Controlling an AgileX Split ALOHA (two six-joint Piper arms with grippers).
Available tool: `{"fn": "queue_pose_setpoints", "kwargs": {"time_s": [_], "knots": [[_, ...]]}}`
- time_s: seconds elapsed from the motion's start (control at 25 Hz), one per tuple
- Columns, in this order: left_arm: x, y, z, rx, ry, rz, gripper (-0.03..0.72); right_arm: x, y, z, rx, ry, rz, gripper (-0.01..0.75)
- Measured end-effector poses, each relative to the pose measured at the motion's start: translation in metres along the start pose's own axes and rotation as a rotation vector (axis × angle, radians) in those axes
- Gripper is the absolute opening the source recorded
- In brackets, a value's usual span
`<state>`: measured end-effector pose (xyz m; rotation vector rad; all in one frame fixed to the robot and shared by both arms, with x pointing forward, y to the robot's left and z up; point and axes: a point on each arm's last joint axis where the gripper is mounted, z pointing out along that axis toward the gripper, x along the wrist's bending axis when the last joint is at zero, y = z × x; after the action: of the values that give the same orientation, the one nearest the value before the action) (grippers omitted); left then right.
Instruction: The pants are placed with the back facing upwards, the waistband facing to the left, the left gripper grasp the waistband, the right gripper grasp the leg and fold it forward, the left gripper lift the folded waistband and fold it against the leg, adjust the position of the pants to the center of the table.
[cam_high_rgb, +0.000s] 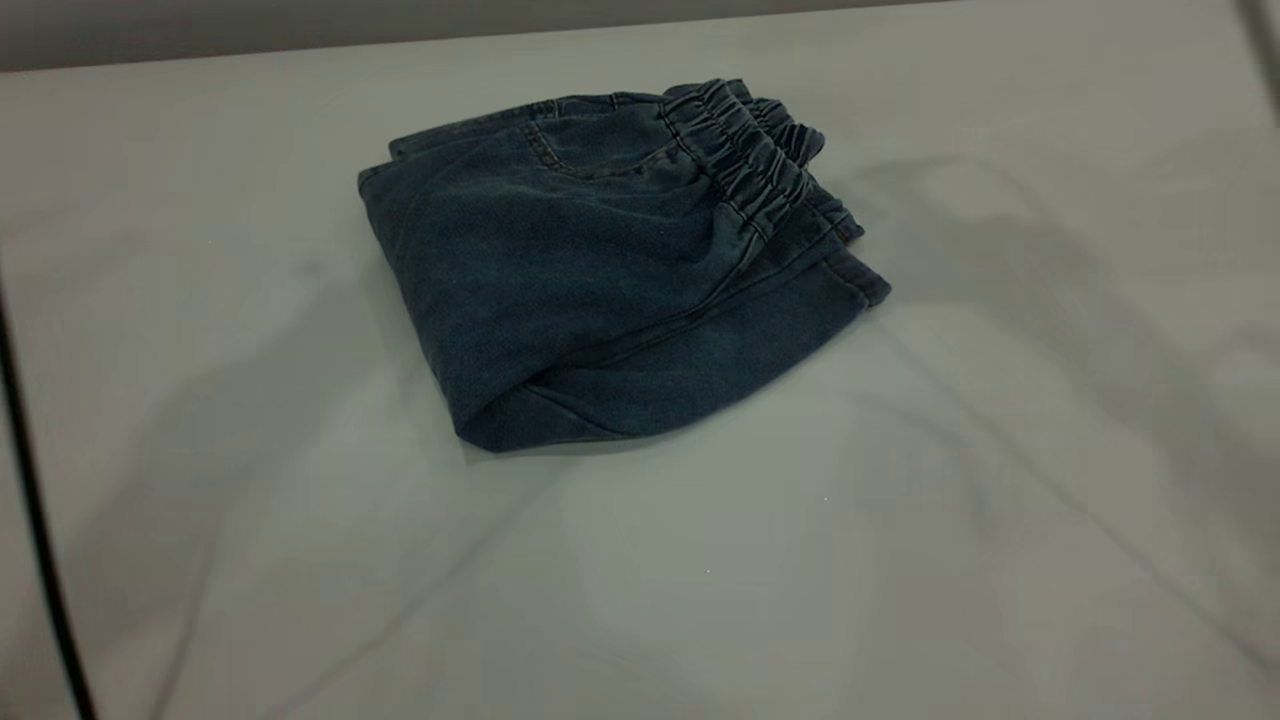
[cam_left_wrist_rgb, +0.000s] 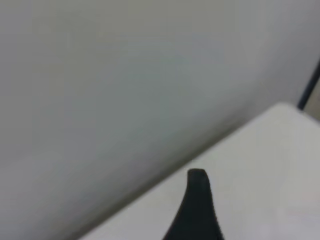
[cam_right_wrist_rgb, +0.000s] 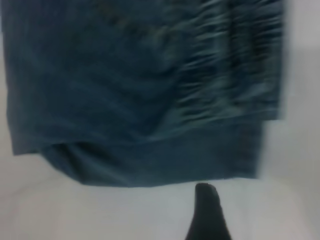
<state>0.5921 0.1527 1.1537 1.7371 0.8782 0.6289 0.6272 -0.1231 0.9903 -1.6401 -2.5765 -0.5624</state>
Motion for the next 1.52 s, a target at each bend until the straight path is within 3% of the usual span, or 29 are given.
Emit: {"fn": "queue_pose_setpoints", "kwargs": {"time_s": [0.2,0.36,0.84,1.28,1.52], "knots": [[-0.010,0.023,-0.033,-0.072,-0.013,0.021,0.540,0.046,0.004,0.056,0.012,0.002,-0.125,0.426],[-0.012,0.021,-0.033,-0.049,-0.038,0.015,0.540,0.072,0.013,0.080,-0.023,0.004,-0.197,0.426],[-0.016,0.017,-0.033,-0.008,-0.085,0.010,0.540,0.061,0.010,0.149,0.009,-0.037,-0.203,0.426],[-0.017,0.016,-0.033,-0.001,-0.095,0.010,0.540,0.056,-0.005,0.173,0.124,-0.030,0.010,0.426],[-0.017,0.016,-0.033,-0.001,-0.095,0.015,0.540,0.058,-0.010,0.173,0.172,-0.032,0.295,0.426]]}}
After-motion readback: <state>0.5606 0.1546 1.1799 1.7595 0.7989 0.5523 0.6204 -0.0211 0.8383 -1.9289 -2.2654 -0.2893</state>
